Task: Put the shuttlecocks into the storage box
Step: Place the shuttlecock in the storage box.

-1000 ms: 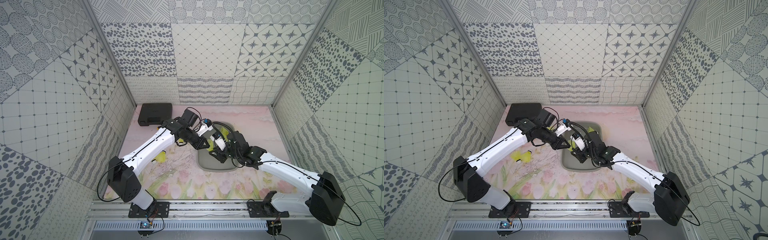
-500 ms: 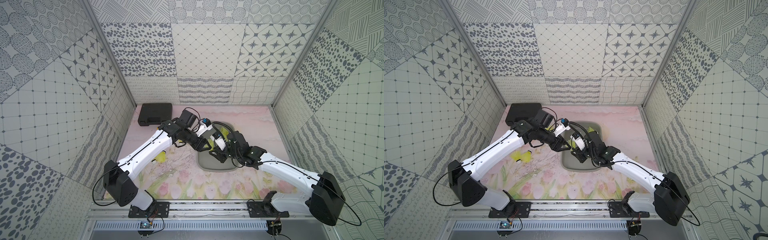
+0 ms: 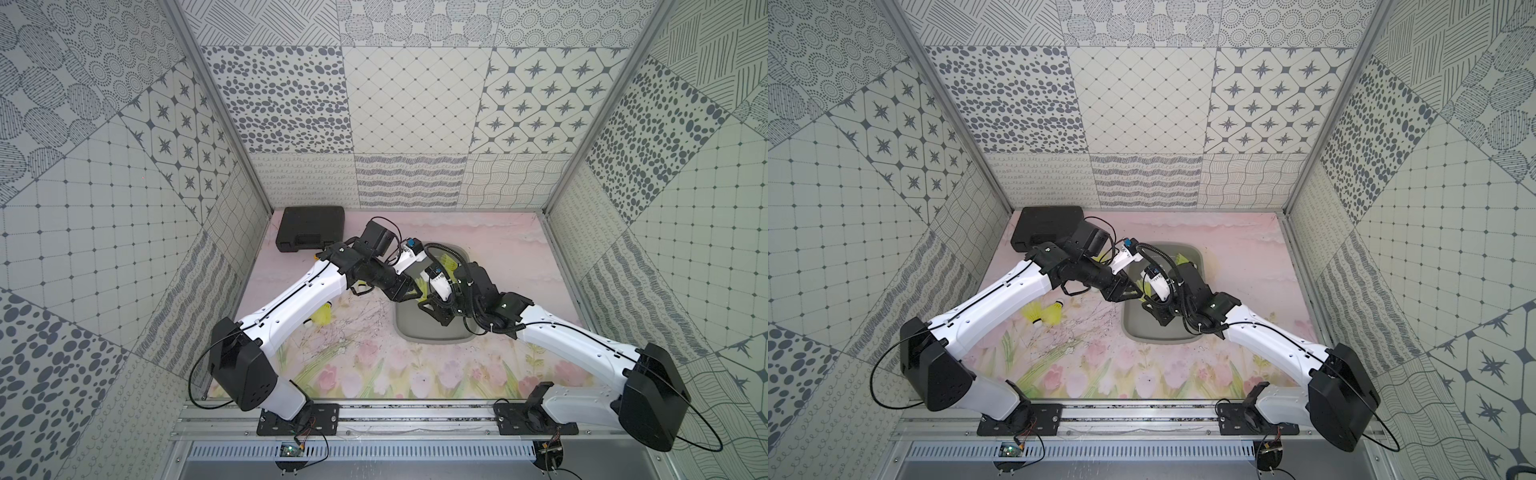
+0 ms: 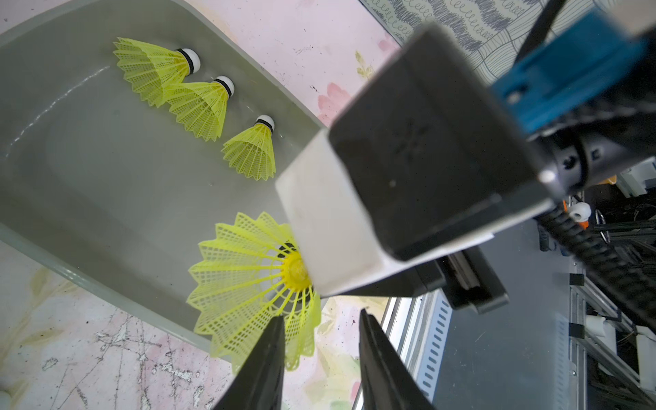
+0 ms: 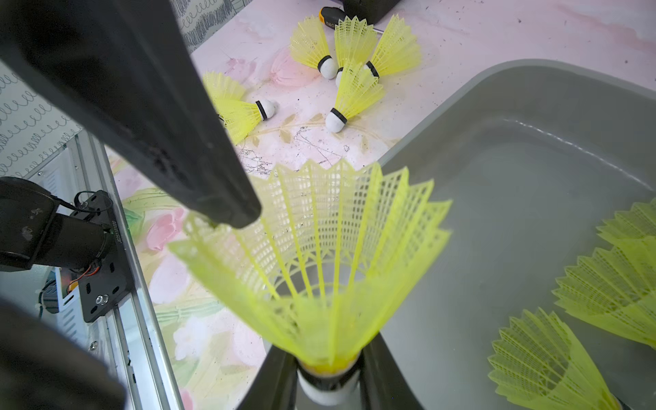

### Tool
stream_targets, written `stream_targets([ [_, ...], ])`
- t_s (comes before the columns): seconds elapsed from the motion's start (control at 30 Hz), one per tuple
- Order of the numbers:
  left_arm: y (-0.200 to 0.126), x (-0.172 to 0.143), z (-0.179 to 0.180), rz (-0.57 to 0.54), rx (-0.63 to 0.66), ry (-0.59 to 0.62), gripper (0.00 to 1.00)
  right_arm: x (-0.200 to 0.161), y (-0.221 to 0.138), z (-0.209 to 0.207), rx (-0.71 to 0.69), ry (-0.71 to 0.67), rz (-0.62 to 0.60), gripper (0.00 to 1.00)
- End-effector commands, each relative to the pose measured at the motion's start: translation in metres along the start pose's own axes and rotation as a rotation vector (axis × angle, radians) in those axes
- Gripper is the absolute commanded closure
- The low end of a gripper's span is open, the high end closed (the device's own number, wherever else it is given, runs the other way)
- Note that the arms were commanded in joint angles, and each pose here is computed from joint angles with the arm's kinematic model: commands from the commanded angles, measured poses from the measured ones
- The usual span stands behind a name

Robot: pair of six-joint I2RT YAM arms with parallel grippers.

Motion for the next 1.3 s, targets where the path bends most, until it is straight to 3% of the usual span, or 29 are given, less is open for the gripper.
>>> stream_targets([
  [0.0,0.003,-0.002,0.001,0.014,0.002,0.027,0.67,0.025,-0.007,0.004,0.015,-0.010,-0.084,0.74],
  [0.47,0.002,-0.014,0.004,0.076,0.037,-0.004,0.76,0.024,-0.008,-0.005,-0.017,0.008,-0.081,0.74],
  [0.77,0.001,-0.014,0.002,0.077,0.035,-0.010,0.99,0.023,-0.008,-0.008,-0.035,0.016,-0.074,0.73],
  [0.83,0.001,-0.012,0.001,0.070,0.029,-0.010,1.00,0.022,-0.009,-0.008,-0.037,0.015,-0.074,0.72],
  [0.93,0.001,-0.008,-0.001,0.045,0.017,-0.017,1.00,0.022,-0.010,-0.009,-0.041,0.018,-0.078,0.66],
  [1.1,0.002,0.003,0.002,-0.036,0.032,-0.082,1.00,0.021,-0.015,-0.018,-0.109,0.019,-0.101,0.46],
  [1.17,0.004,0.009,0.008,-0.086,0.061,-0.144,1.00,0.020,-0.020,-0.028,-0.176,0.031,-0.115,0.37],
  [1.27,0.010,0.018,0.011,-0.174,0.038,-0.272,1.00,0.015,-0.030,-0.047,-0.274,0.075,-0.135,0.33],
])
Point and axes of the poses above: each gripper's point midway between its finger pads, its own y axis out along the fingers, its own z axis along the line the jaws close on, x = y × z, the point moved 3 cm from there along -y, back along the fingers, and after that the axes turned 1 degree about y, right-handed, at the moved point
